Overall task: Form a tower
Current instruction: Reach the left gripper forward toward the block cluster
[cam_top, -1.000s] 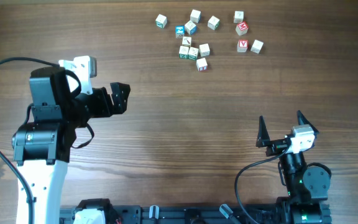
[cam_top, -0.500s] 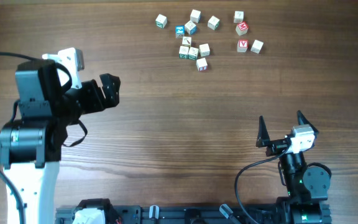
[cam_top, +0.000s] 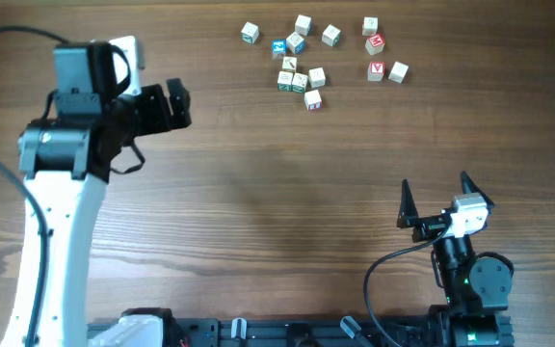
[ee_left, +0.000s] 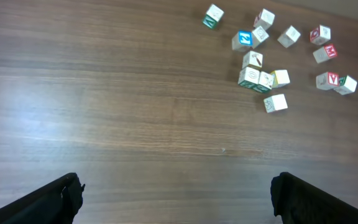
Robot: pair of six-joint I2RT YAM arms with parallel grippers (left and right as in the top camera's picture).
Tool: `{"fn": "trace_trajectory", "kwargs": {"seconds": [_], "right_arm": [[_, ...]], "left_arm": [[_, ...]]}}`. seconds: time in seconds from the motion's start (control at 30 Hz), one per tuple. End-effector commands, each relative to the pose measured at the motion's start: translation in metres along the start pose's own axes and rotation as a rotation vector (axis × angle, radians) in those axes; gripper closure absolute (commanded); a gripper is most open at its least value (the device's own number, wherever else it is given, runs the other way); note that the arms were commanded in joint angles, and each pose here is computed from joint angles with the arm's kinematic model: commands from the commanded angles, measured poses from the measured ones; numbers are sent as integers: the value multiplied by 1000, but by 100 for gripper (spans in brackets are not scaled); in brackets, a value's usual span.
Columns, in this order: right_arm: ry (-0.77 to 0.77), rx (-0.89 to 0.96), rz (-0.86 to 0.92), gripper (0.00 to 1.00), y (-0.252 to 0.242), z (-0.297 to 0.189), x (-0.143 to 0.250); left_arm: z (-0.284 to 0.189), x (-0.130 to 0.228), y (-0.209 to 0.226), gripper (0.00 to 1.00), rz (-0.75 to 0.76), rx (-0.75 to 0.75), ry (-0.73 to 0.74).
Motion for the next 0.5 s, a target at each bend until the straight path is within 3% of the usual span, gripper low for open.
{"fn": "trace_trajectory", "kwargs": {"seconds": [0.0, 0.47], "right_arm": [[-13, -5, 7, 0, 1, 0, -2], [-13, -5, 6, 0, 1, 0, -2]], "left_arm": [[14, -11, -8, 0, 41, 9, 13], [59, -11, -29, 0, 82, 42, 72]]}}
Point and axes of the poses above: each gripper's point midway between its finger pads, its own z axis out along the fingers, its own y axis along the line the jaws close on, x = y × z, the point moved 8 cm from there along -z, back along the fingers, and after that the axes turned 3 degrees about z, right-handed, at the moved point
